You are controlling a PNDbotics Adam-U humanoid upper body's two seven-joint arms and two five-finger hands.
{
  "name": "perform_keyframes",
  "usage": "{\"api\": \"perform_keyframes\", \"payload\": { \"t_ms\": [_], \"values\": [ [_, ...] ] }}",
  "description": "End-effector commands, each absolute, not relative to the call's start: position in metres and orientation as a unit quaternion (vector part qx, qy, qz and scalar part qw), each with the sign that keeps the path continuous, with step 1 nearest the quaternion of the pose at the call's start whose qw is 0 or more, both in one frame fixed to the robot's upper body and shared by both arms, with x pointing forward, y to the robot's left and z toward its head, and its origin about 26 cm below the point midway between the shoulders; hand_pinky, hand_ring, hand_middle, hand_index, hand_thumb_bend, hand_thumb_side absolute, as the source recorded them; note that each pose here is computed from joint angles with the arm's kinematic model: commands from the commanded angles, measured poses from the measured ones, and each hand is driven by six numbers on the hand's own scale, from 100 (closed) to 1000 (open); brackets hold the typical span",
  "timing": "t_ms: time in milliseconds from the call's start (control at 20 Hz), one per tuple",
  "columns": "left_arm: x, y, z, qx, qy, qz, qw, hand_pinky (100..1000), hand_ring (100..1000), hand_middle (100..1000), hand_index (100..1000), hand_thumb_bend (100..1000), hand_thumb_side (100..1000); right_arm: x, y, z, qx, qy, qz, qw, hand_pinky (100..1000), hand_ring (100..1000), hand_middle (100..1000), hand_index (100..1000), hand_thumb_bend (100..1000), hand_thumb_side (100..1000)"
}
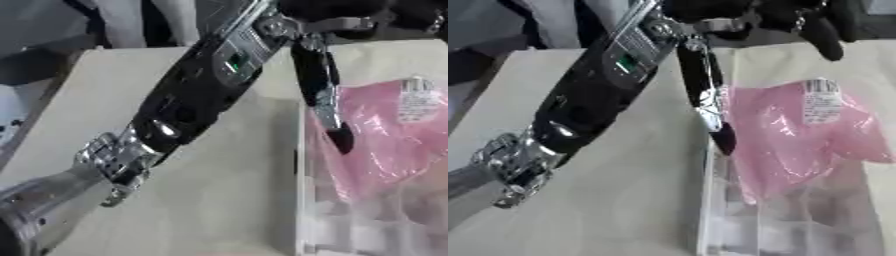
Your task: Pick up objects on the table and place them in the box.
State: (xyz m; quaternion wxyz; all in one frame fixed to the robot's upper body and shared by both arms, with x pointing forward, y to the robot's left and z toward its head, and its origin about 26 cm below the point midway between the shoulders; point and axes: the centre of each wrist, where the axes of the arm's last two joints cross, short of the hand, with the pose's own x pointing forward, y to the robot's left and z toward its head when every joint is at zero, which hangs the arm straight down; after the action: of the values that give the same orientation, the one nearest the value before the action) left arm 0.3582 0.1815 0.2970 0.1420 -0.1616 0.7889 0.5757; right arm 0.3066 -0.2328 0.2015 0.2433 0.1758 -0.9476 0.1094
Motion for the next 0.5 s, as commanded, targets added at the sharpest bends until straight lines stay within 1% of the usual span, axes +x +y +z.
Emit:
{"api": "perform_keyframes", "payload": {
  "t_ms": [50,100,150,200,250,300,350,400,500],
  "values": [
    [0.352,0.184,0.311,-0.209,0.708,0.643,0.204,708,774,751,832,913,625,0.304,-0.233,0.211,0.177,-0.951,0.118,0.225,535,610,608,649,276,677],
    [0.351,0.183,0.311,-0.217,0.7,0.648,0.206,699,766,743,825,907,611,0.304,-0.233,0.211,0.177,-0.951,0.118,0.224,535,609,608,648,276,678],
    [0.351,0.183,0.31,-0.222,0.696,0.651,0.206,672,749,726,810,891,546,0.305,-0.233,0.211,0.177,-0.951,0.118,0.224,535,609,608,648,277,678],
    [0.351,0.183,0.309,-0.225,0.695,0.651,0.205,646,735,716,805,888,518,0.304,-0.233,0.211,0.177,-0.951,0.118,0.224,535,610,608,648,277,678],
    [0.352,0.183,0.308,-0.226,0.697,0.65,0.204,588,692,681,783,775,487,0.304,-0.233,0.211,0.177,-0.951,0.118,0.224,536,610,609,649,279,679],
    [0.354,0.186,0.304,-0.217,0.711,0.64,0.193,570,680,671,777,724,478,0.304,-0.234,0.21,0.176,-0.951,0.117,0.224,536,610,609,649,279,679],
    [0.357,0.19,0.3,-0.205,0.73,0.628,0.179,452,591,602,729,482,398,0.304,-0.234,0.21,0.175,-0.952,0.117,0.224,536,611,609,649,280,679],
    [0.36,0.197,0.295,-0.187,0.754,0.609,0.16,387,542,564,699,353,346,0.304,-0.235,0.21,0.173,-0.952,0.116,0.224,536,610,609,650,280,679],
    [0.364,0.217,0.288,-0.162,0.802,0.562,0.118,319,507,530,684,166,251,0.304,-0.236,0.21,0.169,-0.953,0.114,0.225,536,611,610,651,285,681]
  ]
}}
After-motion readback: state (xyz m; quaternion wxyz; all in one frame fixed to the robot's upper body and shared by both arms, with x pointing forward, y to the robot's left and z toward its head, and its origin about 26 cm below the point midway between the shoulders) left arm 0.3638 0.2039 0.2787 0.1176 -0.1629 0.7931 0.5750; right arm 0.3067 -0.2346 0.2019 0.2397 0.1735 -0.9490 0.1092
